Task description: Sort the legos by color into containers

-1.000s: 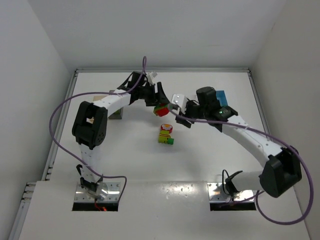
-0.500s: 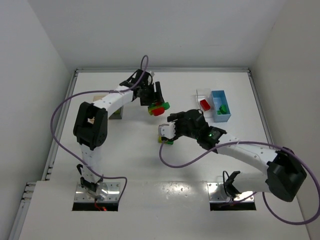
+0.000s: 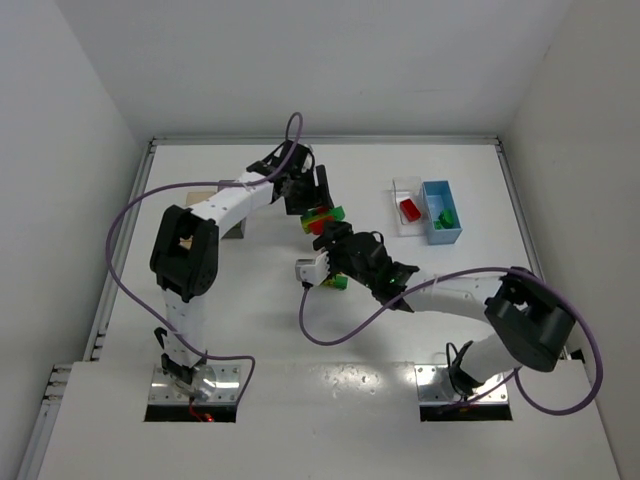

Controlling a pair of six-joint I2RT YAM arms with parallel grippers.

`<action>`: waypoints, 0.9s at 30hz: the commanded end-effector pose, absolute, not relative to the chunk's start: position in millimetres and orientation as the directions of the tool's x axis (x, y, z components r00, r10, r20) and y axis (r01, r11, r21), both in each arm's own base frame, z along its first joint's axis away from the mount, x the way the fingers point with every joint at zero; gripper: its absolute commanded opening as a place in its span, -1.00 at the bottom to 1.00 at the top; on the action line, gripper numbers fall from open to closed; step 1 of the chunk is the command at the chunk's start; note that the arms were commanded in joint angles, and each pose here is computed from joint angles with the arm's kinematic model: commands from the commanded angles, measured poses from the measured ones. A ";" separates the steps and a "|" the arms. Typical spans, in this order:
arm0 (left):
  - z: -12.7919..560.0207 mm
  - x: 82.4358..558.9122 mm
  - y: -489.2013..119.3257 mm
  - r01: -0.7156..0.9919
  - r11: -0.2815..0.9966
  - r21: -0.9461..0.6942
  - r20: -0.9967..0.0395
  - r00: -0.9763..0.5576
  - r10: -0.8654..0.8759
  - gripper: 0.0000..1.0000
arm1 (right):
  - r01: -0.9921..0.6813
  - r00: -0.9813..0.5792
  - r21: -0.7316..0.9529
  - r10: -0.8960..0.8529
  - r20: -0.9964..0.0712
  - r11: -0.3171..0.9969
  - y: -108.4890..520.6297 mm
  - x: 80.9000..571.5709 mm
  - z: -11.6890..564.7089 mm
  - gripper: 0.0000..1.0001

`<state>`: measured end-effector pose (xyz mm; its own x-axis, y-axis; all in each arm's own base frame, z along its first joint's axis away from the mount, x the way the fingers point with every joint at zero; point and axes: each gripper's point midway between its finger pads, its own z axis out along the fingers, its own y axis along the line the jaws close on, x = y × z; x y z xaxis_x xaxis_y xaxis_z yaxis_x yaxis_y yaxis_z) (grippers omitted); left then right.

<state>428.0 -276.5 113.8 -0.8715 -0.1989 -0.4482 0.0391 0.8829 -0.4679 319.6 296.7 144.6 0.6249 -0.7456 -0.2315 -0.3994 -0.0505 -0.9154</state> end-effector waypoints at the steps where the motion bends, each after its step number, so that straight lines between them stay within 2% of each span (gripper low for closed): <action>1: 152.6 431.7 -286.4 0.068 0.851 -0.521 -0.484 -0.845 -0.228 -1.00 | -0.316 0.644 -0.949 -0.737 -0.205 -0.012 308.5 325.7 164.7 0.18; 11: 155.6 425.0 -288.2 0.075 0.843 -0.533 -0.466 -0.858 -0.218 -1.00 | -0.328 0.642 -0.942 -0.749 -0.163 -0.076 312.8 338.3 140.2 0.15; 20: 156.5 415.5 -290.5 0.083 0.840 -0.536 -0.455 -0.866 -0.205 -1.00 | -0.318 0.629 -0.946 -0.761 -0.160 -0.064 320.6 349.2 138.0 0.13; 25: 156.3 415.5 -290.2 0.091 0.842 -0.532 -0.460 -0.866 -0.198 -1.00 | -0.299 0.620 -0.953 -0.771 -0.149 -0.056 326.5 358.6 143.0 -0.20; 26: 155.0 413.9 -289.3 0.086 0.844 -0.529 -0.454 -0.869 -0.196 -1.00 | -0.312 0.611 -0.947 -0.779 -0.145 -0.069 322.7 361.1 136.1 -0.46; 27: 155.0 413.9 -289.3 0.086 0.844 -0.529 -0.454 -0.869 -0.196 -1.00 | -0.307 0.611 -0.950 -0.778 -0.146 -0.062 324.3 362.5 139.9 -0.58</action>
